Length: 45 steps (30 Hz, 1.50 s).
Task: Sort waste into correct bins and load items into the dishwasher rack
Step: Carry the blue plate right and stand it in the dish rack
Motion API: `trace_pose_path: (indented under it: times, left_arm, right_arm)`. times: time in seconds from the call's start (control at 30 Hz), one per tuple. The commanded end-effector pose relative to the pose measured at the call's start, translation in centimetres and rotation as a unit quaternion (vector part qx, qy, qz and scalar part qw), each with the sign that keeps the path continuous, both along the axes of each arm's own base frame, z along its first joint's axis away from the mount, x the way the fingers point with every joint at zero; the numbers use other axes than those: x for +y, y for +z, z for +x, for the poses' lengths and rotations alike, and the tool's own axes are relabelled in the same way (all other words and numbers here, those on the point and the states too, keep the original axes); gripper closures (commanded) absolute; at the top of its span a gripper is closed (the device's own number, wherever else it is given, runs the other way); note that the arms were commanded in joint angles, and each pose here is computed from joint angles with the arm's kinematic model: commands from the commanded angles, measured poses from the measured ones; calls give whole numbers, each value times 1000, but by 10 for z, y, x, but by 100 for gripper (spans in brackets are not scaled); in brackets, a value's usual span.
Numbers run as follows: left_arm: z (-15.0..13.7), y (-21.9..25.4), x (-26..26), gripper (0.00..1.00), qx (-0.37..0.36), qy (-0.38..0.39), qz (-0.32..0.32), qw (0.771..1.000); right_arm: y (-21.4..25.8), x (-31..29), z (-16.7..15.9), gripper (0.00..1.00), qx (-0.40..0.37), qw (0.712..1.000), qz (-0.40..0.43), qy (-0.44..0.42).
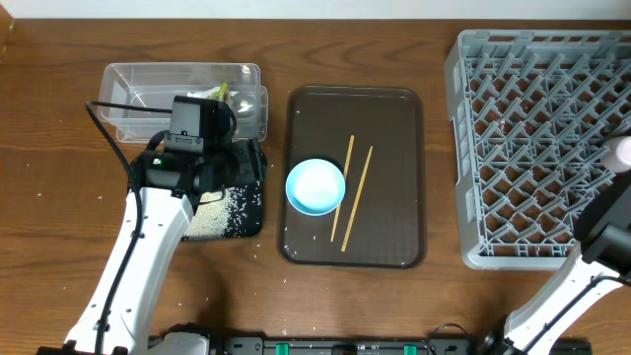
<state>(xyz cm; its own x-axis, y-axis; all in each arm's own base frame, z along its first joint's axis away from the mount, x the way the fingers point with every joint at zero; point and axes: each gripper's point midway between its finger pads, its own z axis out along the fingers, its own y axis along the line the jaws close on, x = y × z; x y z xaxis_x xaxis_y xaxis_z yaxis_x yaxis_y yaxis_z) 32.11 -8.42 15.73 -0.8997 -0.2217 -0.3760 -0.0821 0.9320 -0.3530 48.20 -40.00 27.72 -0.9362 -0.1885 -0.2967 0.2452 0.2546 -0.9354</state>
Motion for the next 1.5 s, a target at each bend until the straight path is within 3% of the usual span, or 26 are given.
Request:
trace_pose_path:
  times: [0.0,0.2,0.3,0.43,0.63,0.67,0.77,0.83,0.9,1.13,1.23,1.47]
  left_arm:
    - [2,1,3,33,-1,10,3,1000]
    - [3,2,3,33,-2,10,2,1000]
    - [3,1,3,33,-2,10,2,1000]
    - [3,2,3,33,-2,10,2,1000]
    - [3,2,3,33,-2,10,2,1000]
    - [3,2,3,33,-2,10,2,1000]
    - [2,1,3,33,-1,10,3,1000]
    - [1,1,3,33,1,10,3,1000]
    - [1,0,3,33,2,10,3,1000]
    - [-1,-1,3,33,6,10,4,1000]
    - [-1,-1,3,33,6,10,4,1000]
    - [-1,-1,3,33,7,10,4,1000]
  right_arm:
    - [-3,-1,2,99,7,1000,-4,-3]
    - [-21,17,15,99,-10,1000,24,6]
    - [-29,29,21,94,-31,999,44,7]
    - [-39,43,21,69,-57,996,68,-13]
    - [-57,57,16,56,-59,992,106,-27]
    - [-56,57,15,50,-70,991,109,-30]
    - [-35,60,12,19,-129,984,117,-36]
    - [-16,66,15,6,-166,977,132,-16]
    - [8,78,18,2,-198,968,156,23]
    - [56,144,22,5,-248,908,293,167]
    - [54,170,19,14,-253,878,360,188]
    - [23,235,15,21,-209,831,477,196]
